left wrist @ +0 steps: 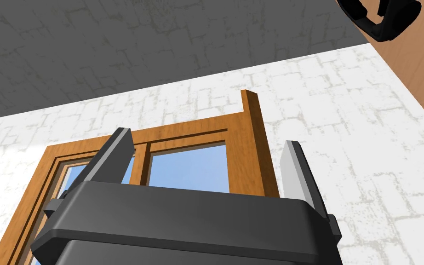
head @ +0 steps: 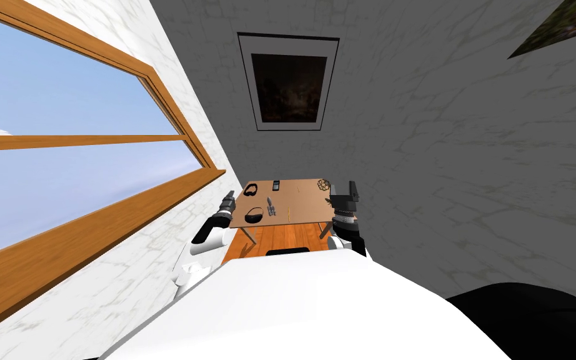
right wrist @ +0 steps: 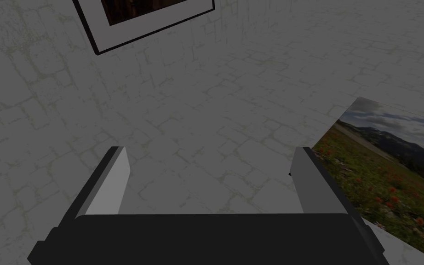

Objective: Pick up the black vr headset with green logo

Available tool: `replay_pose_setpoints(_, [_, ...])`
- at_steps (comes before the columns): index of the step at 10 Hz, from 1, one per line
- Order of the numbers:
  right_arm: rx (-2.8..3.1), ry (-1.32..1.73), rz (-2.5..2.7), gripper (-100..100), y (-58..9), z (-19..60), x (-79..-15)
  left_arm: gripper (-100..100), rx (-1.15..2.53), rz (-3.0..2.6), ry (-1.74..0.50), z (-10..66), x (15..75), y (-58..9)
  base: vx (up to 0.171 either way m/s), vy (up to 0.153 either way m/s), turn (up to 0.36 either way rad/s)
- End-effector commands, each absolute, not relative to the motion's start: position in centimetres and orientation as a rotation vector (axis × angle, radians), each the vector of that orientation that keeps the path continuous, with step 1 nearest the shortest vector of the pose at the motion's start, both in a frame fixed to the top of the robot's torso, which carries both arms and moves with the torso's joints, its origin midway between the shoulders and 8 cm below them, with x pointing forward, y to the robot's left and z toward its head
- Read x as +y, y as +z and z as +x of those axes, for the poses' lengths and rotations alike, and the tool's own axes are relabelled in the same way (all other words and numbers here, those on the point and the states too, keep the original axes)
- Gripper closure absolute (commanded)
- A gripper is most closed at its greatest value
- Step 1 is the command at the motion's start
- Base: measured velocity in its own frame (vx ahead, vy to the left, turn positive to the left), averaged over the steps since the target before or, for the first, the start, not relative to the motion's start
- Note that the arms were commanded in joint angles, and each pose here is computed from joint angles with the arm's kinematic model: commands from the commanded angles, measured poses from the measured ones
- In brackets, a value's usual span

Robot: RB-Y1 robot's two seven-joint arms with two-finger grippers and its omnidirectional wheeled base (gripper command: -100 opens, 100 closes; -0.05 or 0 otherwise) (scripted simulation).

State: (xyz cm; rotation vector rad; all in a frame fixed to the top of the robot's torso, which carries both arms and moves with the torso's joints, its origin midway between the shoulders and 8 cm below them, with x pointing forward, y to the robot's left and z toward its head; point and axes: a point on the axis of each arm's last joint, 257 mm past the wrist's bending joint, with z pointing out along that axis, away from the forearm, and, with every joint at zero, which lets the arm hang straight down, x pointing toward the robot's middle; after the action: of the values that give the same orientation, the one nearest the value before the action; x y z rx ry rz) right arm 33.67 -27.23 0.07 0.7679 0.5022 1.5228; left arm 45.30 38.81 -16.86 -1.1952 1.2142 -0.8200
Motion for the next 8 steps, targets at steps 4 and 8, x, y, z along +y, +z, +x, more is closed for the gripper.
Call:
replay_pose_setpoints(4, [0.502, 1.523, 0.768, 0, 0.1, 33.7, -27.2, -100, 1.291, -1.336, -0.759, 45.5, 40.3, -21.7, 0.014, -0.018, -0.002])
replay_pose_setpoints(8, [0.502, 1.523, 0.768, 0, 0.1, 33.7, -27.2, -100, 1.351, -1.458, -0.708, 45.1, 41.1, -25.7, 0.011, -0.016, -0.013])
